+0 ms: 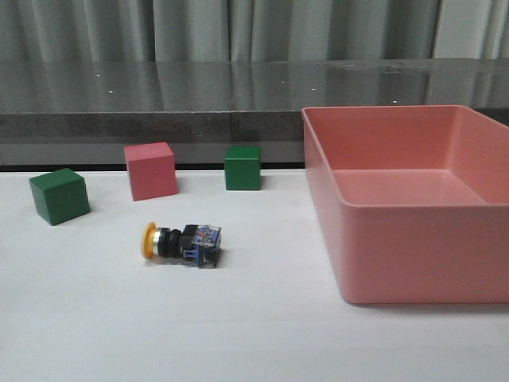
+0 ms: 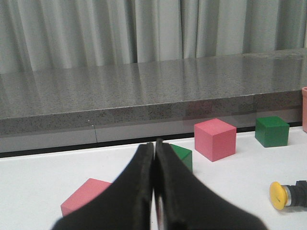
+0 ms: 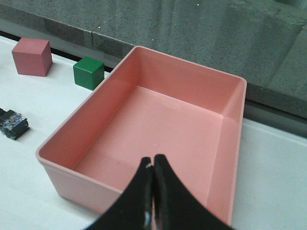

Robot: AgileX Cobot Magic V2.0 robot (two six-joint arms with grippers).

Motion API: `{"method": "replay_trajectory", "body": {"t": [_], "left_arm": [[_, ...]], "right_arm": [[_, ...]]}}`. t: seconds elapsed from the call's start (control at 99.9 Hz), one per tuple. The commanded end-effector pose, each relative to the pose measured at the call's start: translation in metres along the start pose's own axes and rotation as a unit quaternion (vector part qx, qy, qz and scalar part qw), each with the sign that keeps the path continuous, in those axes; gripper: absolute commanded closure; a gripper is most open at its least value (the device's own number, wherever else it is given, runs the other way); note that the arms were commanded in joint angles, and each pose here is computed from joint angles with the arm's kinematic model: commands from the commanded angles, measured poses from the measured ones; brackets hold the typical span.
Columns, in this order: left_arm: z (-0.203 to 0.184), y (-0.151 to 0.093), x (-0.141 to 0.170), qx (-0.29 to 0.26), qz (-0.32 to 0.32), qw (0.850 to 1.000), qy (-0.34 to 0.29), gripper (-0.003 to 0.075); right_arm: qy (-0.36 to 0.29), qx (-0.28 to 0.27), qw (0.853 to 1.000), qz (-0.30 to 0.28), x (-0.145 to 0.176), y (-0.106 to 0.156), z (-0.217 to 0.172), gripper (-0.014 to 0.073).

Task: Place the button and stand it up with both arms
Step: 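Move the left gripper down toward the lying button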

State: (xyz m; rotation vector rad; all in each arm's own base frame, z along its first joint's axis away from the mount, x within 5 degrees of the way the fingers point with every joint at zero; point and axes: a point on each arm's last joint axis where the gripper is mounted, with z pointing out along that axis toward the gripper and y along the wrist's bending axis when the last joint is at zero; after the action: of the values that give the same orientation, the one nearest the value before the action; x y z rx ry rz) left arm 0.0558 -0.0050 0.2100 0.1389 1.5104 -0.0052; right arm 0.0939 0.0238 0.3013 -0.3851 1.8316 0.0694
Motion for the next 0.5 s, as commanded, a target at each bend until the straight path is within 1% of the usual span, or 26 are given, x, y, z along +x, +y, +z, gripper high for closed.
{"method": "replay_trajectory", "body": {"t": [0.0, 0.08, 0.15, 0.2, 0.29, 0.33, 0.36, 0.37, 0.38, 0.42, 0.431, 0.491], "left_arm": [[-0.001, -0.003, 0.003, 0.009, -0.004, 0.999, -0.047, 0.0740], [-0.002, -0.003, -0.001, 0.013, -0.007, 0.997, -0.070, 0.0740], [-0.002, -0.004, -0.005, 0.015, -0.024, 0.995, -0.092, 0.0740], [-0.003, -0.003, -0.007, 0.015, -0.052, 0.993, -0.104, 0.0740], [-0.004, 0.001, -0.013, 0.008, -0.136, 0.985, -0.107, 0.0740], [-0.004, 0.002, -0.018, 0.007, -0.173, 0.981, -0.091, 0.0740], [-0.004, 0.002, -0.022, 0.008, -0.189, 0.979, -0.074, 0.0740], [-0.004, 0.001, -0.023, 0.009, -0.193, 0.980, -0.056, 0.0740], [-0.004, 0.002, -0.026, 0.009, -0.193, 0.979, -0.058, 0.0740], [-0.003, 0.001, -0.033, 0.011, -0.193, 0.981, -0.016, 0.0740], [-0.003, 0.001, -0.036, 0.012, -0.193, 0.981, -0.018, 0.0740], [0.001, 0.001, -0.051, 0.014, -0.190, 0.981, 0.041, 0.0740]], "right_arm": [[-0.066, 0.021, 0.998, 0.004, -0.005, -0.001, -0.013, 0.0655], [-0.078, 0.023, 0.997, 0.000, 0.000, 0.000, -0.019, 0.0655], [-0.079, 0.024, 0.997, -0.003, 0.002, 0.000, -0.021, 0.0655], [-0.077, 0.025, 0.997, -0.006, 0.002, 0.000, -0.021, 0.0655], [-0.076, 0.025, 0.997, -0.006, 0.002, 0.000, -0.021, 0.0655], [-0.076, 0.025, 0.997, -0.007, 0.002, 0.000, -0.021, 0.0655], [-0.076, 0.025, 0.997, -0.007, 0.002, 0.000, -0.021, 0.0655], [-0.076, 0.025, 0.997, -0.007, 0.002, 0.000, -0.021, 0.0655], [-0.076, 0.025, 0.997, -0.007, 0.002, 0.000, -0.021, 0.0655], [-0.076, 0.025, 0.997, -0.008, 0.002, 0.000, -0.021, 0.0655], [-0.076, 0.026, 0.997, -0.008, 0.002, 0.000, -0.021, 0.0655], [-0.075, 0.027, 0.997, -0.011, 0.002, 0.000, -0.021, 0.0655]]}}
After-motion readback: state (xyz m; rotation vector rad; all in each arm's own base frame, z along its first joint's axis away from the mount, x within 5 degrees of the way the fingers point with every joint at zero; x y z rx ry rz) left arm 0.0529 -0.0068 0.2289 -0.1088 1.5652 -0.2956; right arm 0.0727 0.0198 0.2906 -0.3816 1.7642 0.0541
